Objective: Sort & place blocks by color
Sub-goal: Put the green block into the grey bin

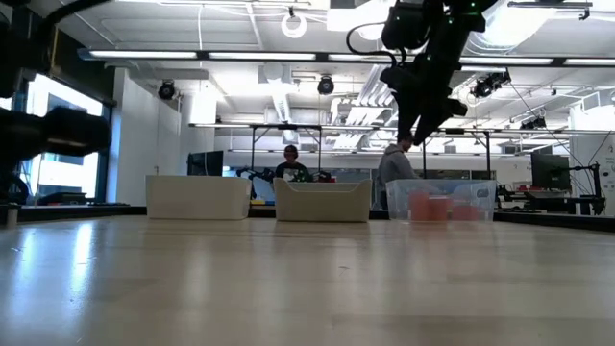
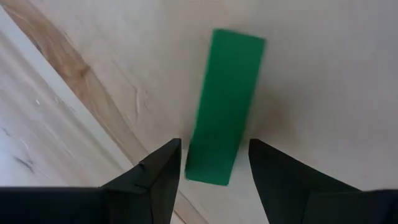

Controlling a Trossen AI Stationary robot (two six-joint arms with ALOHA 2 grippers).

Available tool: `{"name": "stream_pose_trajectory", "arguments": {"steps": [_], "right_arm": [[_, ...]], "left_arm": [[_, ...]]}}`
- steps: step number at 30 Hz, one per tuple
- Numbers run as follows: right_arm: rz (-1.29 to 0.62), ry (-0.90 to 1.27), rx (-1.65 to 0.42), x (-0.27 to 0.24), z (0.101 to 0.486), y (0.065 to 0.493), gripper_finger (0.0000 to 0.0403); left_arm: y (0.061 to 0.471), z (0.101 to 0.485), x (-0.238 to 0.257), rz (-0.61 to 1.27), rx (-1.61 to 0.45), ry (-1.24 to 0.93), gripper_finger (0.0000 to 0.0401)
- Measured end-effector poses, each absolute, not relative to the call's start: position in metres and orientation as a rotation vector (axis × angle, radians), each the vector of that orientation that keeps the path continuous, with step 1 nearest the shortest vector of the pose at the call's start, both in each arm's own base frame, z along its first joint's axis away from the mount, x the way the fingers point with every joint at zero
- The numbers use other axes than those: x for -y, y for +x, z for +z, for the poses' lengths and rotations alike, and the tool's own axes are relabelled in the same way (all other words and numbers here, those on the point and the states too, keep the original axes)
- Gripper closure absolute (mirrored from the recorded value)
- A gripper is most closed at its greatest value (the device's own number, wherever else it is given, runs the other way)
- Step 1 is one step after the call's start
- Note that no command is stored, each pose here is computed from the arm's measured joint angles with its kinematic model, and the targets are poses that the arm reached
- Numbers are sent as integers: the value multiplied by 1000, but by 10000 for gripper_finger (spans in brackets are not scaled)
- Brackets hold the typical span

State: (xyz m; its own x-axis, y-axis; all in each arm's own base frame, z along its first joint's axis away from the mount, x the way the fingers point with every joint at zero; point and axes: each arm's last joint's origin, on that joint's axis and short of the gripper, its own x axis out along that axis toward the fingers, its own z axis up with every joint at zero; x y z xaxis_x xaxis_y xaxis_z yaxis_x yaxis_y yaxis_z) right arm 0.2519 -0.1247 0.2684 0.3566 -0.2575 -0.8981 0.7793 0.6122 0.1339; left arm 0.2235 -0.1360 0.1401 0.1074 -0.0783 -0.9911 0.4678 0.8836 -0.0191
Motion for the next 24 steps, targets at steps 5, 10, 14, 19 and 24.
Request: {"name": "stream_pose_trajectory", "arguments": {"steps": [5, 10, 14, 19, 24], "right_arm": [[-719, 617, -992, 121, 268, 253, 213], [-713, 612, -994, 119, 268, 255, 213], [-716, 623, -991, 117, 268, 256, 213], [-703, 616, -994, 113, 268, 257, 213], [-692, 610, -998, 110, 268, 259, 213]], "left_arm": [[226, 131, 137, -377, -1450, 317, 222], [226, 130, 137, -353, -1452, 297, 226], [226, 130, 137, -347, -1450, 292, 254], [227, 130, 136, -323, -1457, 265, 314], [230, 130, 131, -309, -1463, 239, 329]]}}
